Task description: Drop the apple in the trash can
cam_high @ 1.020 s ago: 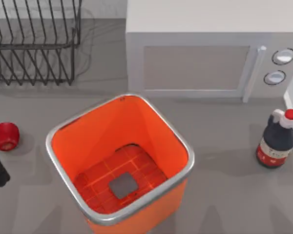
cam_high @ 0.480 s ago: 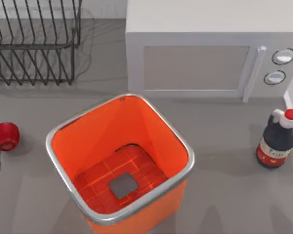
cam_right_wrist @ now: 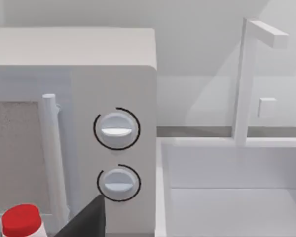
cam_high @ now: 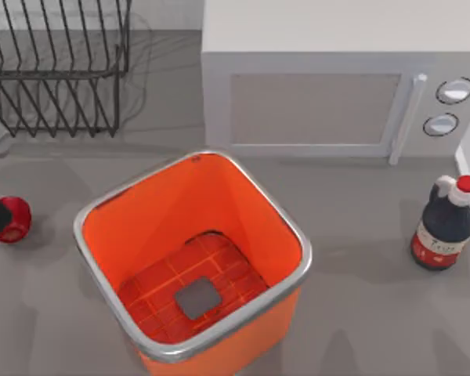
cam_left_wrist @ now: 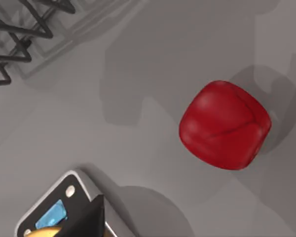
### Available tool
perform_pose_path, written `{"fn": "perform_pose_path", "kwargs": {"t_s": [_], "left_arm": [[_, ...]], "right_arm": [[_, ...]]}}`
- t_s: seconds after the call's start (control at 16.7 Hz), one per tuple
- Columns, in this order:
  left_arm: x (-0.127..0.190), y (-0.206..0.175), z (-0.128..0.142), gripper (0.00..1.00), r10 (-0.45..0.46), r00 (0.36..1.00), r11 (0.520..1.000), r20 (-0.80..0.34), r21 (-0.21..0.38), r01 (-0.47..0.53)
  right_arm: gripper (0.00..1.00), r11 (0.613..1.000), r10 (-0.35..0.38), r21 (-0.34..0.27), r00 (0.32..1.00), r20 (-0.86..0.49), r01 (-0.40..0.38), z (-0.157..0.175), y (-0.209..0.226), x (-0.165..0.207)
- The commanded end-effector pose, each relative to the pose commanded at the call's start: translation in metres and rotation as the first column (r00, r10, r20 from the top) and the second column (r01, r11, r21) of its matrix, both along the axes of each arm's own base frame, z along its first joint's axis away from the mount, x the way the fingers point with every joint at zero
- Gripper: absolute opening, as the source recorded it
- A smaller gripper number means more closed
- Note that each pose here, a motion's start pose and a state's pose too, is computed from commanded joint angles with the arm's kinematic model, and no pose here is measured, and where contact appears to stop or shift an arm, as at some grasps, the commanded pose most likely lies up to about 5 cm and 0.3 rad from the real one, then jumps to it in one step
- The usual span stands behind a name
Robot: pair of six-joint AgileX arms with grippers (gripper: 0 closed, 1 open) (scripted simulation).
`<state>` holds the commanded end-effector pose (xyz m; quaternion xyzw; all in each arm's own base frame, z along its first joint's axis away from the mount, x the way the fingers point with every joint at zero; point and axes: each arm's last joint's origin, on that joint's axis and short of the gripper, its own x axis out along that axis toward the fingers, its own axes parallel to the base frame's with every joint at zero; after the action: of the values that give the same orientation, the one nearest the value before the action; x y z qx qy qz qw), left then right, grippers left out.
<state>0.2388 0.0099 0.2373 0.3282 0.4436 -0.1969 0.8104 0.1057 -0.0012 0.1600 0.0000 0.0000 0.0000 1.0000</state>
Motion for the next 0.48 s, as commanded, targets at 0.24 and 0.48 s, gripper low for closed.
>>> {"fn": "perform_pose_path", "kwargs": {"t_s": [0.24, 0.48], "left_arm": [[0.059, 0.007, -0.019, 1.00, -0.196, 0.941, 0.976, -0.276, 0.038, 0.215], [0.103, 0.013, -0.045, 1.00, -0.340, 0.831, 0.927, -0.441, -0.008, 0.375]], "right_arm": [[1.00, 1.000, 0.000, 0.000, 1.000, 0.000, 0.000, 0.000, 0.000, 0.000], [1.00, 1.000, 0.000, 0.000, 1.000, 0.000, 0.000, 0.000, 0.000, 0.000]]}}
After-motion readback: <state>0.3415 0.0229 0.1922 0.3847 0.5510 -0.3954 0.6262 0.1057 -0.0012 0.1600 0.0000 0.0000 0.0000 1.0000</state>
